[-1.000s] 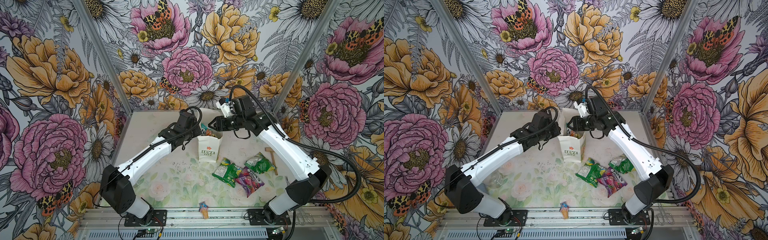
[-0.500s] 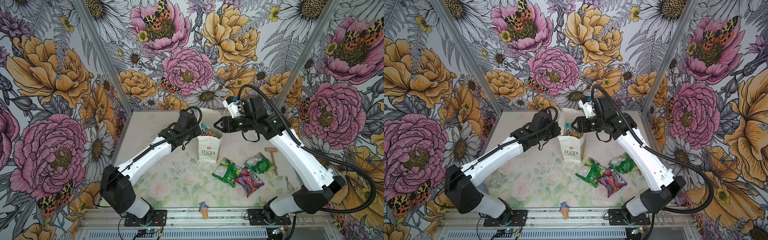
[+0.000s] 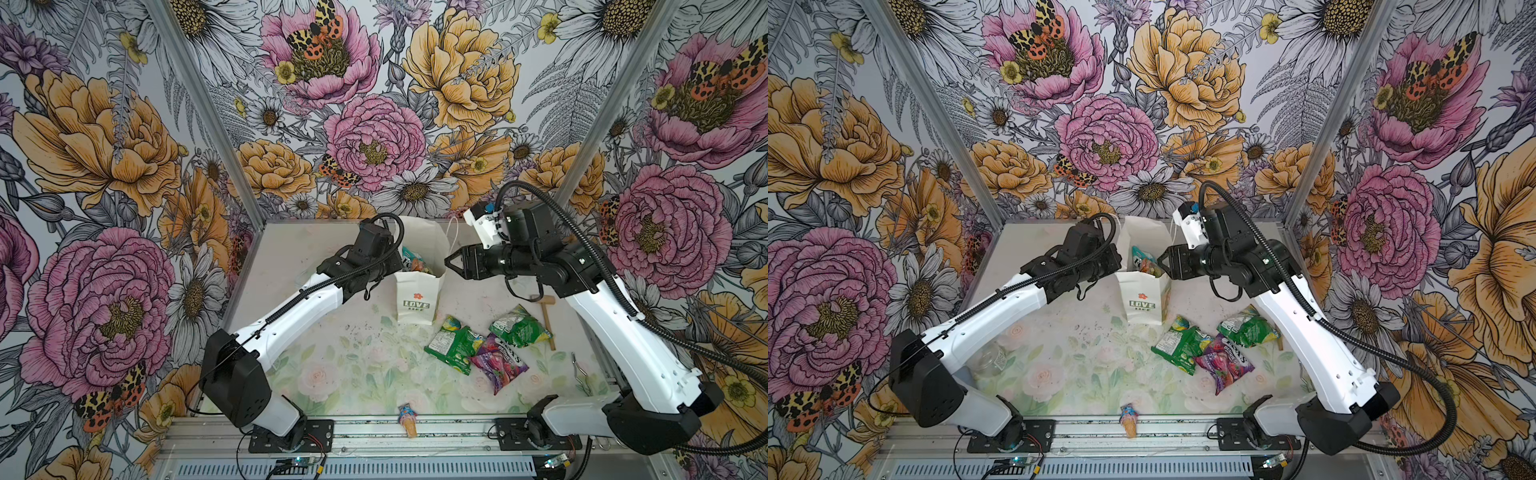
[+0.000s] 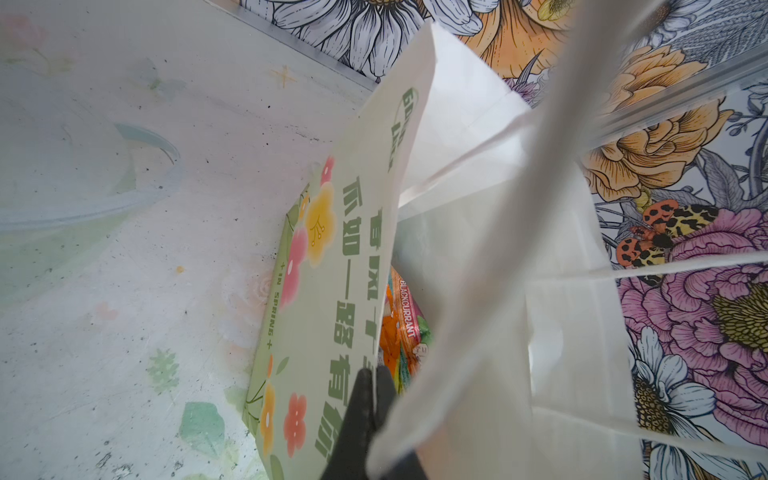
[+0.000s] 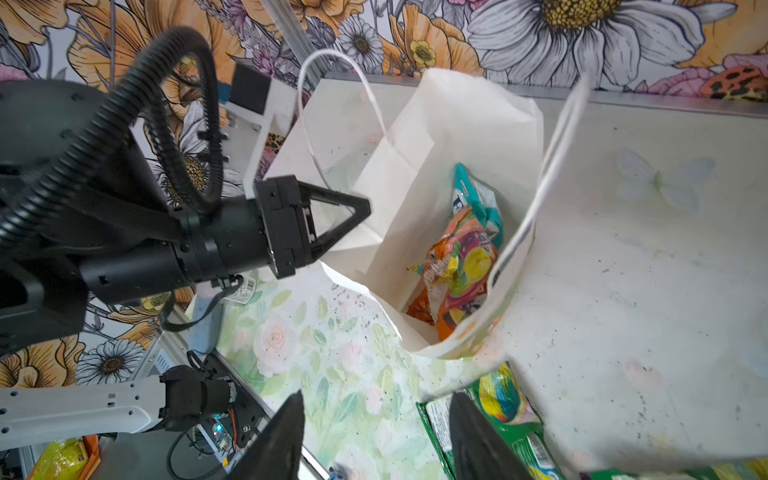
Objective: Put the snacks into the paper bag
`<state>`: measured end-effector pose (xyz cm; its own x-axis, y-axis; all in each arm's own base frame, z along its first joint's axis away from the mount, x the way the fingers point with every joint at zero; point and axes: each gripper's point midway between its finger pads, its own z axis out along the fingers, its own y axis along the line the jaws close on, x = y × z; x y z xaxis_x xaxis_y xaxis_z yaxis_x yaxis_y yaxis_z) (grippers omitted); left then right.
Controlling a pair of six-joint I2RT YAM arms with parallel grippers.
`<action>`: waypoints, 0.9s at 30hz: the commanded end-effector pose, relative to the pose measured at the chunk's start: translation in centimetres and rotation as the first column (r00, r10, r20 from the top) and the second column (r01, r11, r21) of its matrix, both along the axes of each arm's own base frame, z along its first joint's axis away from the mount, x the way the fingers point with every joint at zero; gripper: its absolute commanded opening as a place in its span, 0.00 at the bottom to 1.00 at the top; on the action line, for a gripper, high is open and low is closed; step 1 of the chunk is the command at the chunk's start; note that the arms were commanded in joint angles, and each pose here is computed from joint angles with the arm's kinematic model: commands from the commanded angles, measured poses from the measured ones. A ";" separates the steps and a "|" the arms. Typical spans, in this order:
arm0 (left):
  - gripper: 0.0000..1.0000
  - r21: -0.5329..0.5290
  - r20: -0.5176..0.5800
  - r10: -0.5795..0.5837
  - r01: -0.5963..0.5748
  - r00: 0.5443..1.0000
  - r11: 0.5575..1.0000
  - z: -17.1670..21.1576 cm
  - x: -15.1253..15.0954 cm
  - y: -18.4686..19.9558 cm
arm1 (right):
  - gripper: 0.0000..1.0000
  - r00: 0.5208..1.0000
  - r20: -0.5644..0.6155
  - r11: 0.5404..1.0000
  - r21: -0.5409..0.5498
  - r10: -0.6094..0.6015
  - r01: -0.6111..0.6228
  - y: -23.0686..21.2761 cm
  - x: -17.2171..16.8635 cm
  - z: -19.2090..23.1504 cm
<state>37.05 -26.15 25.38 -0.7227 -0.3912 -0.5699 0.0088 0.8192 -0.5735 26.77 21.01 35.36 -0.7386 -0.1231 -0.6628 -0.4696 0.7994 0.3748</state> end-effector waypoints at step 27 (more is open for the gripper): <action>0.00 -0.006 -0.036 -0.038 0.038 0.999 0.999 -0.7 0.1 -0.9 | 0.59 0.781 -0.558 0.958 -0.212 -0.279 0.191 -5.8 -10.2 -22.4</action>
